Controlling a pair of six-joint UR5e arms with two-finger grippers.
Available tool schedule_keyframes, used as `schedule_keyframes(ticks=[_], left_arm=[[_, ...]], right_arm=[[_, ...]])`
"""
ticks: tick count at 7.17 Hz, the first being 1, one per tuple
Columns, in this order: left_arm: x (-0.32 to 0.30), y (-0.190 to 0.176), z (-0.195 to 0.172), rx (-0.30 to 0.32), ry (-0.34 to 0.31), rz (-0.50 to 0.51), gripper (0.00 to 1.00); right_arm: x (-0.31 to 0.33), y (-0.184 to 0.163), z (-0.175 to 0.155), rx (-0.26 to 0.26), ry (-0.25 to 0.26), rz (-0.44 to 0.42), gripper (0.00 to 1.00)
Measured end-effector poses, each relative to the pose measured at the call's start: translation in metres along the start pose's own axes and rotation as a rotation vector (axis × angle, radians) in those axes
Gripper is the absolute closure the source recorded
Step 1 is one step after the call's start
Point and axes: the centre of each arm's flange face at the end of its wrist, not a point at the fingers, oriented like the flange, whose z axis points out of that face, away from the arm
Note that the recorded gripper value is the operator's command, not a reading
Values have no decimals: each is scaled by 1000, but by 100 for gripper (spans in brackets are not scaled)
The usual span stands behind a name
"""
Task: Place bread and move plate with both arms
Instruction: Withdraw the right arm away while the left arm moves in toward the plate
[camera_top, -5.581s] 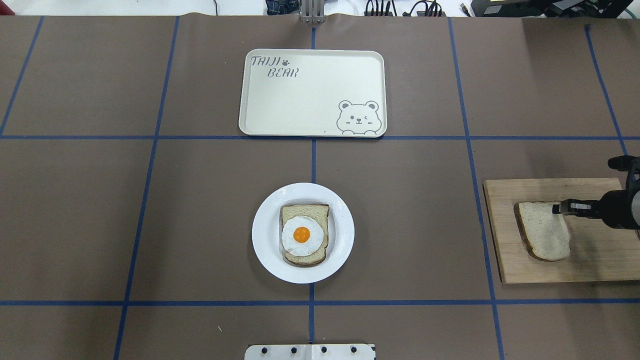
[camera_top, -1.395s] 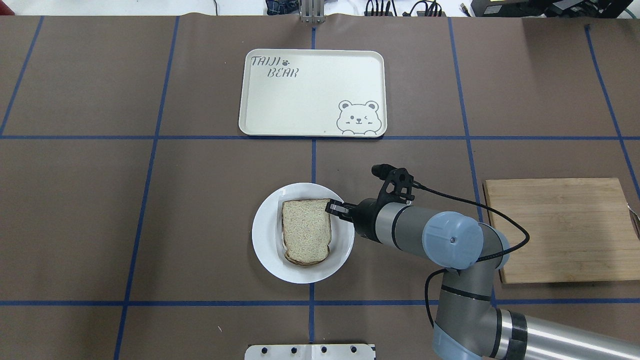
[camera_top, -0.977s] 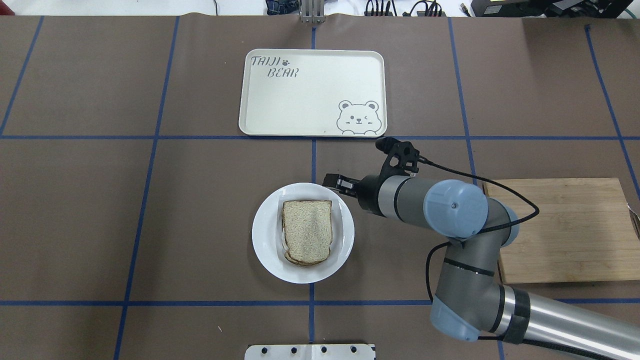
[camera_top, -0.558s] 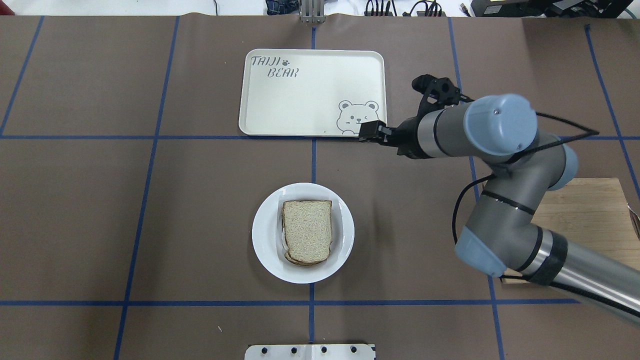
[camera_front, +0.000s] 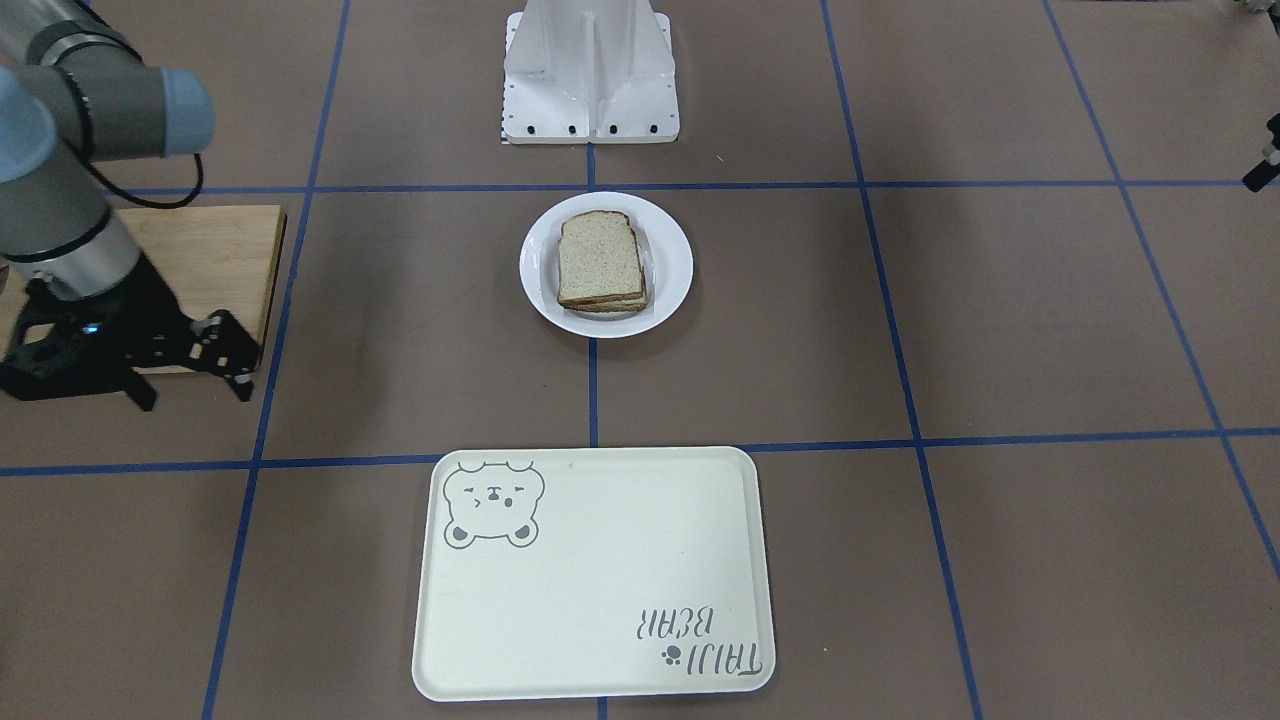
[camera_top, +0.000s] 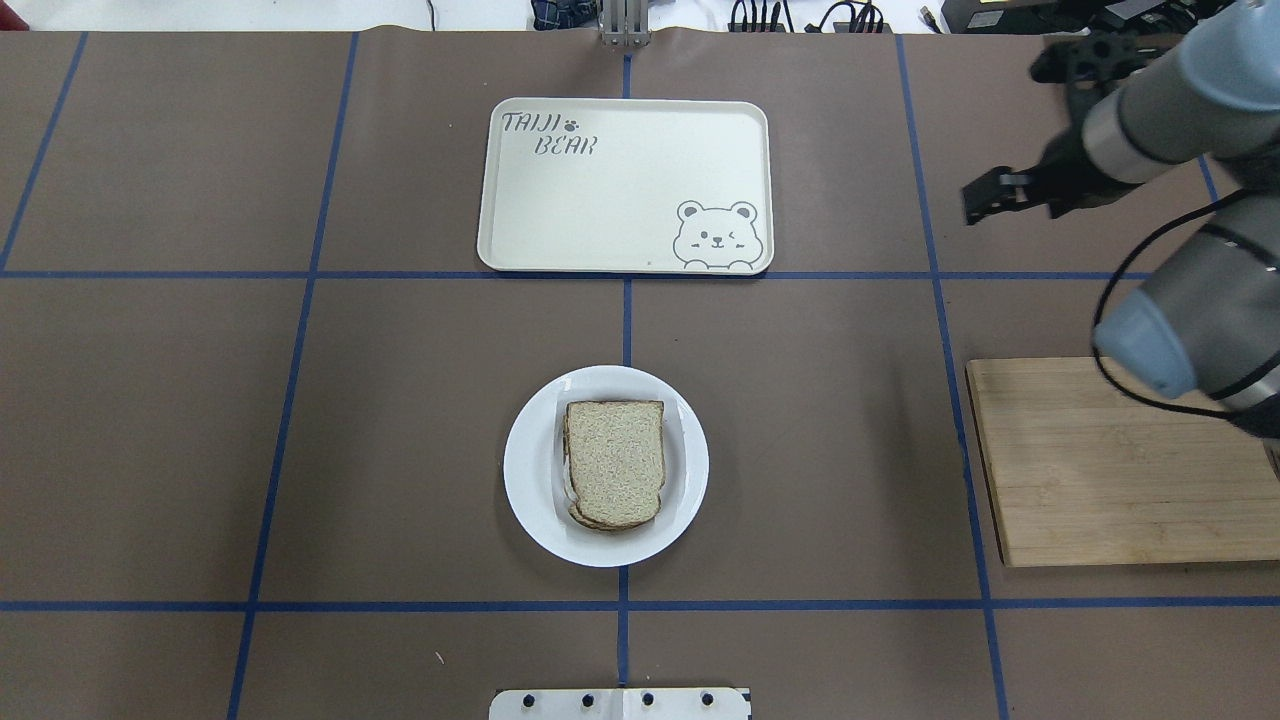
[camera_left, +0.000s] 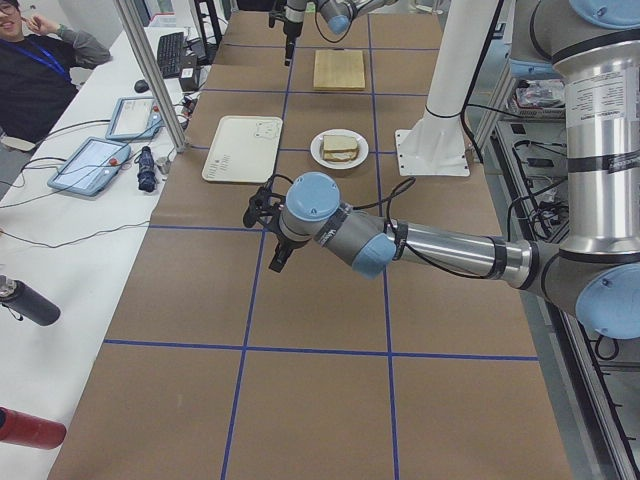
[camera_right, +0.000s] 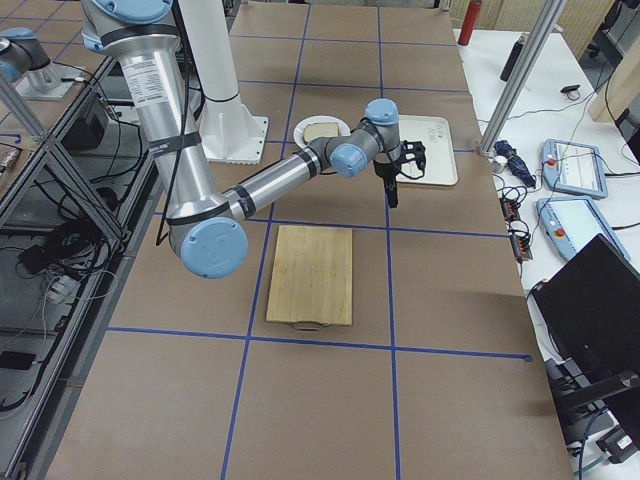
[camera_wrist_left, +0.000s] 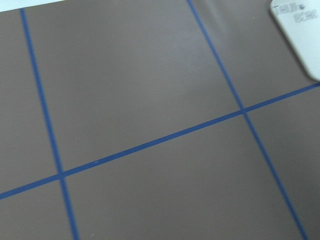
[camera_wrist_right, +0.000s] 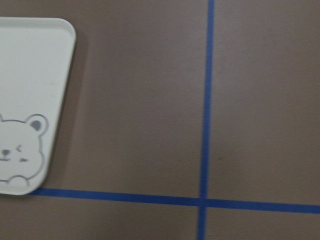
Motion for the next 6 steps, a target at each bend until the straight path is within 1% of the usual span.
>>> schedule_keyframes(ticks=[1, 2, 3, 4, 5, 6], left_arm=[[32, -7, 24, -5, 59, -60, 1], [62, -12, 48, -16, 108, -127, 1], [87, -14, 68, -21, 140, -181, 1], [110, -13, 88, -32, 173, -229, 1], [134, -11, 109, -51, 205, -270, 2], [164, -3, 138, -59, 234, -296, 2]], right_arm=[[85, 12, -13, -53, 18, -70, 0], [158, 32, -28, -98, 16, -113, 0], [215, 55, -41, -129, 22, -142, 0], [266, 81, -55, -160, 36, -133, 0], [307, 107, -68, -200, 58, -82, 0], [338, 130, -78, -229, 84, -46, 0]])
